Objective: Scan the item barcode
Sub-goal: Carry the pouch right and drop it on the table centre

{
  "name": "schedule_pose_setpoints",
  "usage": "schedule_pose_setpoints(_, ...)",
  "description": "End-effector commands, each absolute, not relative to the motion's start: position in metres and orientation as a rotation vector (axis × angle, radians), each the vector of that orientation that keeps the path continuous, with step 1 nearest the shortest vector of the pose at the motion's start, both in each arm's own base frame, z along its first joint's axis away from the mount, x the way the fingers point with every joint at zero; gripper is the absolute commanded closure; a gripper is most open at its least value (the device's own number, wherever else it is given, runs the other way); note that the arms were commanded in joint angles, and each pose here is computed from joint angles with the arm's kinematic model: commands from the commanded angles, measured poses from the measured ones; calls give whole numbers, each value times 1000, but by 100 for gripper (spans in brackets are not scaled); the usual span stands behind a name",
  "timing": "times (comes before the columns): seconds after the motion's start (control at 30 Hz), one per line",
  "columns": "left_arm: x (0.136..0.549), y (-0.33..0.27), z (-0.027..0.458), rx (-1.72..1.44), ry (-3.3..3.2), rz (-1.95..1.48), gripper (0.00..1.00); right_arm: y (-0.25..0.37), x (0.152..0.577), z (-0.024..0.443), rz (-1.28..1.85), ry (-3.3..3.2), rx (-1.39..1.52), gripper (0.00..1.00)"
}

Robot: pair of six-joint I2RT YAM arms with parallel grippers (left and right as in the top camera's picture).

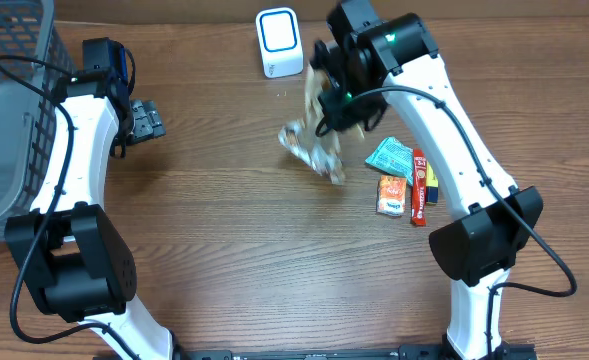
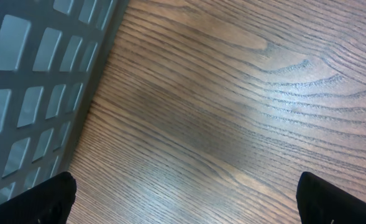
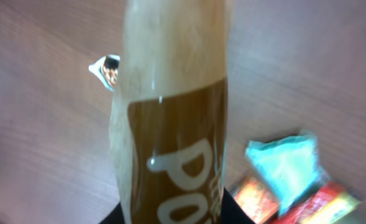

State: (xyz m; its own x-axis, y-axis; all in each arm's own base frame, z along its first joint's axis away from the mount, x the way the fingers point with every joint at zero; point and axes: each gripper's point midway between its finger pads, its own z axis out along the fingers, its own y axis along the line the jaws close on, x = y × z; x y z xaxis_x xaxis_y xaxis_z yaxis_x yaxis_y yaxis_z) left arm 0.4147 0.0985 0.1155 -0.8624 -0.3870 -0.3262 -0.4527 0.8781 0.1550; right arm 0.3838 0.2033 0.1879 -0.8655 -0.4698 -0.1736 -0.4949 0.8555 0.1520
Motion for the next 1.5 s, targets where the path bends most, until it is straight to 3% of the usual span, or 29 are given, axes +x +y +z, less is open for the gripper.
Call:
schedule_pose_setpoints(0.0, 420, 100, 122, -643, 2735, 339, 0, 202, 363, 171, 431, 2993, -804, 96)
schedule_pose_setpoints(0.3, 420, 100, 122, -643, 2735, 339, 0, 172, 347, 112, 347, 3168, -752, 83)
schedule_pose_setpoints(0.5, 420, 100, 122, -643, 2735, 339, 0, 163, 339, 84, 314, 3220, -729, 38)
schedule_pose_setpoints(0.6, 420, 100, 122, -643, 2735, 339, 0, 158, 341, 77, 283, 3236, -669, 21)
schedule_pose_setpoints(0.67, 420, 100, 122, -643, 2735, 339, 0, 158, 342, 75, 282, 3236, -644, 0)
schedule_pose_setpoints(1.03, 420, 100, 122, -643, 2735, 339, 0, 163, 356, 74, 292, 3176, -640, 0)
schedule_pose_setpoints(1.47, 420, 100, 122, -643, 2735, 339, 0, 187, 422, 78, 326, 2880, -623, 0)
